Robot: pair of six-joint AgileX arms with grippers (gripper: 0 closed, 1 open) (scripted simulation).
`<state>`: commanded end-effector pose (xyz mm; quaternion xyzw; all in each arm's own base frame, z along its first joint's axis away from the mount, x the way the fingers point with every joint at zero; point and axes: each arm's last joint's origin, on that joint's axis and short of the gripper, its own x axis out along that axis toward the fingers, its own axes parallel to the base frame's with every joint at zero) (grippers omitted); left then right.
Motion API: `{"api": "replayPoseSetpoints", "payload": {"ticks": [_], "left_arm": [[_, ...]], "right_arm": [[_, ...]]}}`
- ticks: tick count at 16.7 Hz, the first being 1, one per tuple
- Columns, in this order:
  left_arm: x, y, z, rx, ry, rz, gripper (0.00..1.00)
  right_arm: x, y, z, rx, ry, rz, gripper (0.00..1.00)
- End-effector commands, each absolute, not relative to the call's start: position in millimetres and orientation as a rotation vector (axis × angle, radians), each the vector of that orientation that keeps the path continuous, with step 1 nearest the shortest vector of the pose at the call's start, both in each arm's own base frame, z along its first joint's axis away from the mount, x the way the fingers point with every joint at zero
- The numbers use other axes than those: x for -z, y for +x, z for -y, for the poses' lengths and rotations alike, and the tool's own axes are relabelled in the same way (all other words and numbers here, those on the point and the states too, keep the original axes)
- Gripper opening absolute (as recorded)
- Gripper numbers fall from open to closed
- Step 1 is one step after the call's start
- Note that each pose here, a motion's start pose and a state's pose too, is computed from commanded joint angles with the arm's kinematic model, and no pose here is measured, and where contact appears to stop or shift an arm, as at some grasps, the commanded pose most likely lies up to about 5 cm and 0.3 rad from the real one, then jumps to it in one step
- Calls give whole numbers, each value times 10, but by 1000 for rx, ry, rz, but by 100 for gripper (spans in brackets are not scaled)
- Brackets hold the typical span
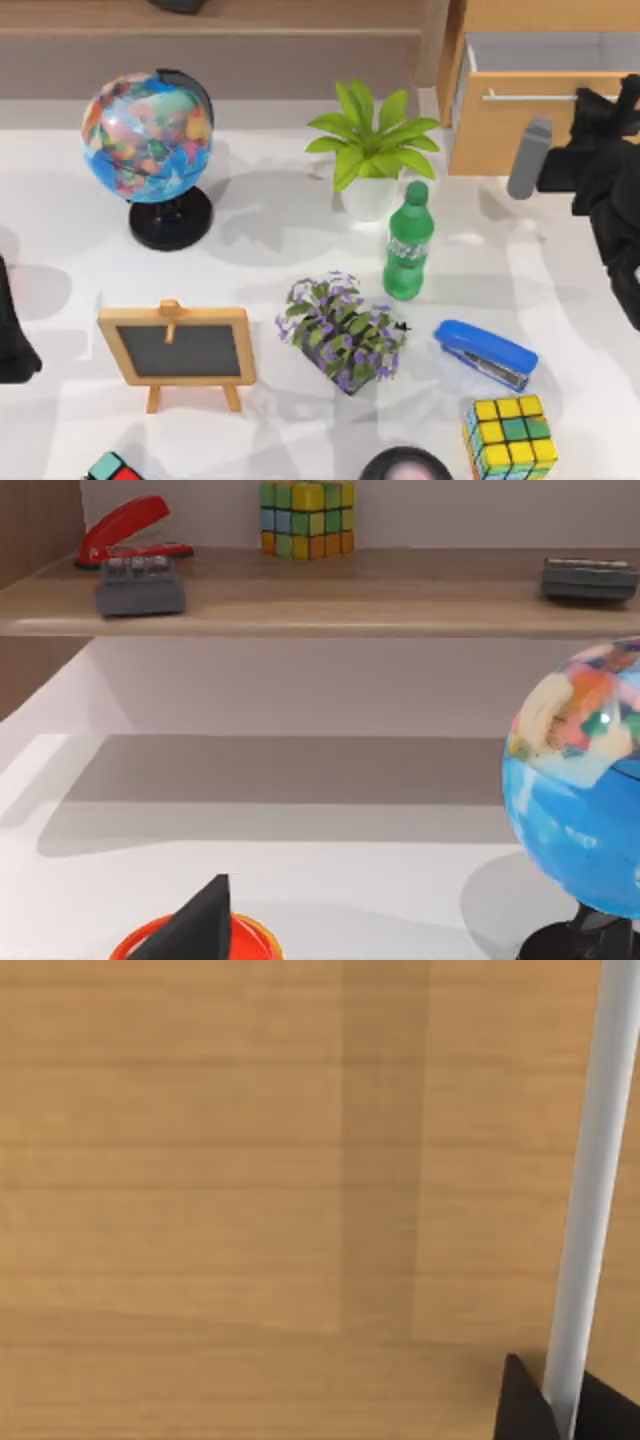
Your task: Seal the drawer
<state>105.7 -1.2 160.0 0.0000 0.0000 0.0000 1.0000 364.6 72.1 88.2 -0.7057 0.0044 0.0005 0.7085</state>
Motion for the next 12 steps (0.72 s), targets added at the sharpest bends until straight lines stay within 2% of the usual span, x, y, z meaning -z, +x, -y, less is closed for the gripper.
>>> {"api": "replayPoseSetpoints", "payload": {"ticks": [8, 12], "left_arm": [[-1600, 1057, 12, 0, 0, 0, 100], [-1600, 1057, 12, 0, 0, 0, 100]], "right_arm": [[-886, 3765, -725, -3, -1565, -10, 0], [-888, 3957, -735, -2, -1566, -5, 0]]}}
